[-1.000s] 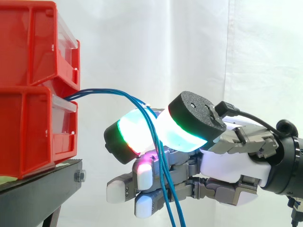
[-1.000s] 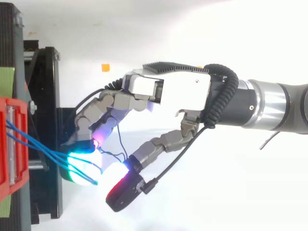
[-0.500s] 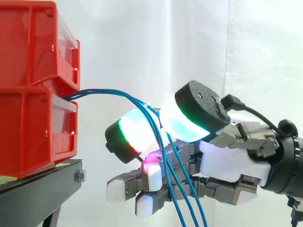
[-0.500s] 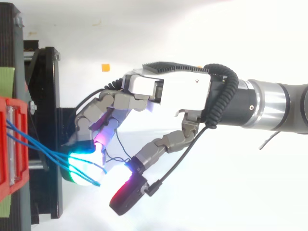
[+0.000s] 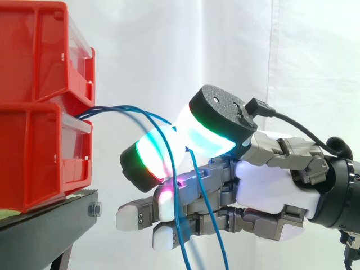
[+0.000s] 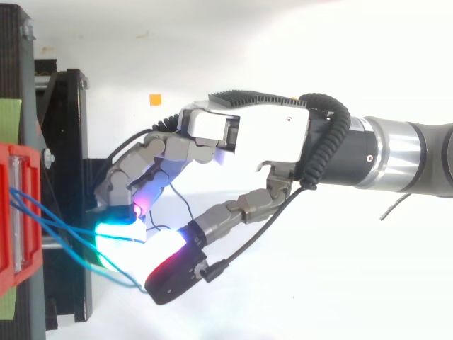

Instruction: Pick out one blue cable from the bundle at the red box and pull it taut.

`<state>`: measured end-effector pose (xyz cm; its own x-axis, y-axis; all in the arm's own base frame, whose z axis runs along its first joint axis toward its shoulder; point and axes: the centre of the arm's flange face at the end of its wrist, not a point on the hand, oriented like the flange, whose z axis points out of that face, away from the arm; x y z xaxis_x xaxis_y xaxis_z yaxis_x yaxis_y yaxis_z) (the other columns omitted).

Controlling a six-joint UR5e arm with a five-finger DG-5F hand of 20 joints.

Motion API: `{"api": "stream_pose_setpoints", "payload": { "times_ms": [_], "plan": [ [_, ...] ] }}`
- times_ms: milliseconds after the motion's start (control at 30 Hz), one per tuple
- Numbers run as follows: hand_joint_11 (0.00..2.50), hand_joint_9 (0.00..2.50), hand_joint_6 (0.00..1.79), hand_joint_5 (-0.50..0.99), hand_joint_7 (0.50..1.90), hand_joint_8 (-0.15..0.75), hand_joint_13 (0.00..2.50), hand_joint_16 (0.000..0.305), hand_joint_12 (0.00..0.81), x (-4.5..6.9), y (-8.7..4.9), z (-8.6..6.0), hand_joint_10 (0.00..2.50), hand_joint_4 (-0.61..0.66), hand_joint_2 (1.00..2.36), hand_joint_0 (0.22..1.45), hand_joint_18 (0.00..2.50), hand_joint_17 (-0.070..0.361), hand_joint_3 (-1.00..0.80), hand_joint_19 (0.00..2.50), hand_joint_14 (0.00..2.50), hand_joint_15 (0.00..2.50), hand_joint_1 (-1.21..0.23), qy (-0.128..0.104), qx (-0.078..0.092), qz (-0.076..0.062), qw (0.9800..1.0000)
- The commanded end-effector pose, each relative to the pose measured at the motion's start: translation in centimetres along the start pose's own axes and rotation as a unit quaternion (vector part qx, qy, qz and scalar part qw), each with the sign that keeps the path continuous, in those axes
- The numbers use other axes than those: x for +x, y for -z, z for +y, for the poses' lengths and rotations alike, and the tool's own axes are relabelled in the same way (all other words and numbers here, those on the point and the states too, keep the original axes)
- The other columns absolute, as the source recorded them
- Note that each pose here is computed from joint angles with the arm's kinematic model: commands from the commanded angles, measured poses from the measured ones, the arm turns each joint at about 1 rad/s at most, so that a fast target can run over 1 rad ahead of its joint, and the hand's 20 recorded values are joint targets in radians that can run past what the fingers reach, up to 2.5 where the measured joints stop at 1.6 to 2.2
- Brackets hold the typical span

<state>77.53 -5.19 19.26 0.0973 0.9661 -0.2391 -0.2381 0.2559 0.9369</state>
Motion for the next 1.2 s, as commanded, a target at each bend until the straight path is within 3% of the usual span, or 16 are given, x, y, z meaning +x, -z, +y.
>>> {"api": "stream_pose_setpoints", "payload": {
  "times_ms": [0, 300, 667, 967, 1167],
  "plan": [
    [0.56, 0.92, 0.91, -0.16, 0.86, 0.307, 0.58, 0.032, 0.220, 0.06, 0.06, -0.05, 0.02, 0.01, 1.02, 0.63, 0.57, 0.072, -0.28, 0.56, 0.01, 0.22, -0.75, 0.000, 0.001, 0.003, 1.0000],
    [0.57, 0.93, 0.92, -0.16, 0.83, 0.298, 0.60, 0.032, 0.215, 0.05, 0.00, 0.01, 0.02, 0.01, 1.01, 0.65, 0.61, 0.072, -0.32, 0.58, 0.01, 0.23, -0.78, 0.000, 0.000, 0.003, 1.0000],
    [0.56, 0.96, 0.91, -0.15, 0.80, 0.300, 0.61, 0.031, 0.210, 0.07, 0.02, 0.00, 0.02, 0.03, 1.00, 0.60, 0.61, 0.069, -0.50, 0.58, 0.01, 0.24, -0.65, 0.000, 0.001, 0.004, 1.0000],
    [0.55, 0.96, 0.89, -0.15, 0.82, 0.300, 0.62, 0.031, 0.210, 0.07, 0.02, 0.00, 0.02, 0.02, 1.00, 0.59, 0.61, 0.069, -0.50, 0.59, 0.01, 0.24, -0.55, 0.000, 0.001, 0.004, 1.0000],
    [0.54, 0.96, 0.89, -0.14, 0.86, 0.301, 0.60, 0.031, 0.211, 0.07, 0.02, 0.00, 0.02, 0.01, 1.01, 0.60, 0.57, 0.069, -0.38, 0.58, 0.01, 0.24, -0.58, 0.000, 0.001, 0.004, 1.0000]
  ]
}}
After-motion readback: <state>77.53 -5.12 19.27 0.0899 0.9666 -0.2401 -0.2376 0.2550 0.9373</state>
